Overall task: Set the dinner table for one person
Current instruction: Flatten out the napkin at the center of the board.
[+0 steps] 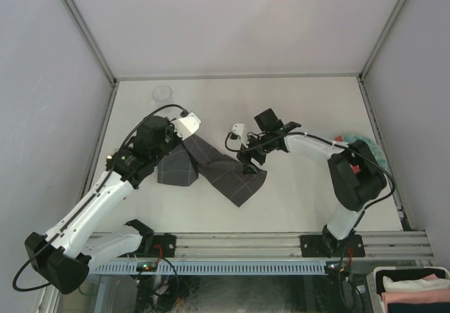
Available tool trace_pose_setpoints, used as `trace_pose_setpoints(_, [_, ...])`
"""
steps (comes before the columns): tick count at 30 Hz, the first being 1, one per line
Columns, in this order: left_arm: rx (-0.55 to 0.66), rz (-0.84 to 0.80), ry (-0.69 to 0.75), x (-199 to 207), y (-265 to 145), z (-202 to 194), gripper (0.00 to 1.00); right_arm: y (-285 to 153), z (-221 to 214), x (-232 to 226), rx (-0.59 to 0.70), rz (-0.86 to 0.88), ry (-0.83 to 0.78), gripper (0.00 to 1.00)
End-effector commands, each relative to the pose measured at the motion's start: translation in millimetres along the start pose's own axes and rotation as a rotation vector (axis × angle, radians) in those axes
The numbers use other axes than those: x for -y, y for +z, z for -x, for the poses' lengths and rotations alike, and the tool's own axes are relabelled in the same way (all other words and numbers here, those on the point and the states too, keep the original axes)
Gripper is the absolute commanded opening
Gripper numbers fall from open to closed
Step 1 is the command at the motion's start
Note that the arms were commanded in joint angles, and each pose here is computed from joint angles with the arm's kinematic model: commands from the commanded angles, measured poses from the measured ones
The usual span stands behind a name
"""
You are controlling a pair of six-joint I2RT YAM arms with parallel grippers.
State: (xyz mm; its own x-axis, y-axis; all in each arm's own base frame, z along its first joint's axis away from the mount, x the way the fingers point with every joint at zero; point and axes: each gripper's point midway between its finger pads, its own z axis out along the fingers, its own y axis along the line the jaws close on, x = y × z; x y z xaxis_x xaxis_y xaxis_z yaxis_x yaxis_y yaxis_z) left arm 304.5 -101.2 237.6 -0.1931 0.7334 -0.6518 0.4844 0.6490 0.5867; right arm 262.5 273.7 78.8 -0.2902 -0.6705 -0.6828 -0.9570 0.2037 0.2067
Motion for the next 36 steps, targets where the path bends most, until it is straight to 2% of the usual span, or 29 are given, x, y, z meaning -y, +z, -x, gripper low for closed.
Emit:
trace_pose_setpoints(1, [0.038, 0.047, -0.052, -7.7, -8.0, 2.7, 0.0, 16.6, 26.7, 19.0, 0.053, -0.022, -0.107, 0.73])
trace_pose_setpoints(8, [0.039, 0.043, -0.068, -6.6, -14.3, 0.1, 0.0, 41.8, 12.3, 35.1, 0.016, -0.006, -0.103, 0.73])
trace_pose_setpoints(13, [0.032, 0.035, -0.067, -3.4, -15.3, -4.3, 0.0, 51.6, 10.8, 48.5, 0.005, -0.004, -0.093, 0.62])
trace_pose_setpoints(15, [0.026, 0.034, -0.063, -2.6, -14.7, -6.3, 0.0, 53.1, 8.9, 49.2, 0.002, 0.0, -0.089, 0.52])
trace_pose_setpoints(21, [0.013, 0.027, -0.056, 1.8, -12.0, -11.6, 0.0, 42.8, 8.1, 50.5, 0.01, 0.007, -0.068, 0.04])
trace_pose_setpoints(22, [0.011, 0.025, -0.057, 2.5, -11.3, -12.2, 0.0, 38.8, 10.7, 50.5, 0.022, 0.008, -0.057, 0.0])
trace_pose_setpoints(29, [0.007, 0.042, -0.039, -1.3, -15.0, -14.6, 0.0, -2.7, 38.4, 50.3, 0.065, -0.089, -0.079, 0.0])
trace_pose_setpoints(36, [0.026, 0.082, 0.04, -17.2, -41.6, -14.9, 0.0, -93.8, 63.0, 52.1, 0.123, -0.259, -0.123, 0.0])
